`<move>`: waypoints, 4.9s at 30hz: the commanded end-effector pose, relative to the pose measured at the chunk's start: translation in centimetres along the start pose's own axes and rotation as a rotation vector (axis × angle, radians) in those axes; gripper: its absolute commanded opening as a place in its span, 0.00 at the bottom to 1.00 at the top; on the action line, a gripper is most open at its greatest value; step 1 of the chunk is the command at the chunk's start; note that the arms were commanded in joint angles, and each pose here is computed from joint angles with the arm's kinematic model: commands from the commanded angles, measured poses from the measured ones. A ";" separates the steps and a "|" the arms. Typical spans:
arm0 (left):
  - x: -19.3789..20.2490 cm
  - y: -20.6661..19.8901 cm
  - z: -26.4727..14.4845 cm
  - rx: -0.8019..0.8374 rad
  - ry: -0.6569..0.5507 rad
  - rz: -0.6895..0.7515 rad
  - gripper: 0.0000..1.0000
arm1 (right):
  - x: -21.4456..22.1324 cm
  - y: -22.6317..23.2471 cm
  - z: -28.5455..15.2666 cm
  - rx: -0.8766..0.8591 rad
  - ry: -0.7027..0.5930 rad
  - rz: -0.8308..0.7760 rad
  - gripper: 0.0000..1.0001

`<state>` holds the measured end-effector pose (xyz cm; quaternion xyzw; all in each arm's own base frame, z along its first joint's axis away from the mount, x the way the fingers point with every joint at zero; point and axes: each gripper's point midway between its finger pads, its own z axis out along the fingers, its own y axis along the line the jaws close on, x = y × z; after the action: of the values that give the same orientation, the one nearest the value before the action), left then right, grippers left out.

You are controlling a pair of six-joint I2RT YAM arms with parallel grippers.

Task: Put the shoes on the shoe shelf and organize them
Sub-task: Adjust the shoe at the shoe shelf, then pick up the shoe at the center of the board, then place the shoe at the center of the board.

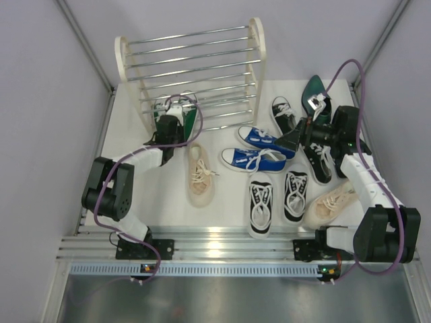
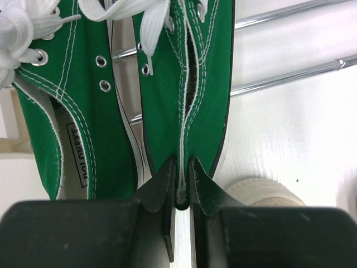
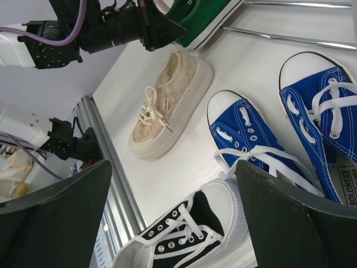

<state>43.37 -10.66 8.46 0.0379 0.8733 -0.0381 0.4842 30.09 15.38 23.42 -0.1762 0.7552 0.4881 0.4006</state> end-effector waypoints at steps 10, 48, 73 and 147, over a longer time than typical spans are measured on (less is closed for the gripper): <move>-5.8 1.4 -1.0 -0.129 -0.189 -0.289 0.00 | -2.0 0.6 -0.6 0.001 -0.037 -0.100 0.93; -7.5 0.3 -0.5 -0.159 -0.216 -0.397 0.49 | -1.9 1.0 -1.1 0.006 -0.033 -0.125 0.93; -8.9 -0.6 -14.4 0.064 -0.169 -0.281 0.91 | -0.3 1.6 -2.0 0.002 0.123 -0.314 0.94; 1.3 -14.0 -20.2 0.838 0.087 0.513 0.00 | 10.1 14.9 1.6 -0.753 0.506 -1.115 0.99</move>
<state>24.38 -21.39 16.88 0.3144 0.8283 -0.2763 0.3725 15.73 23.74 22.47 -0.7749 0.4232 0.3620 0.2989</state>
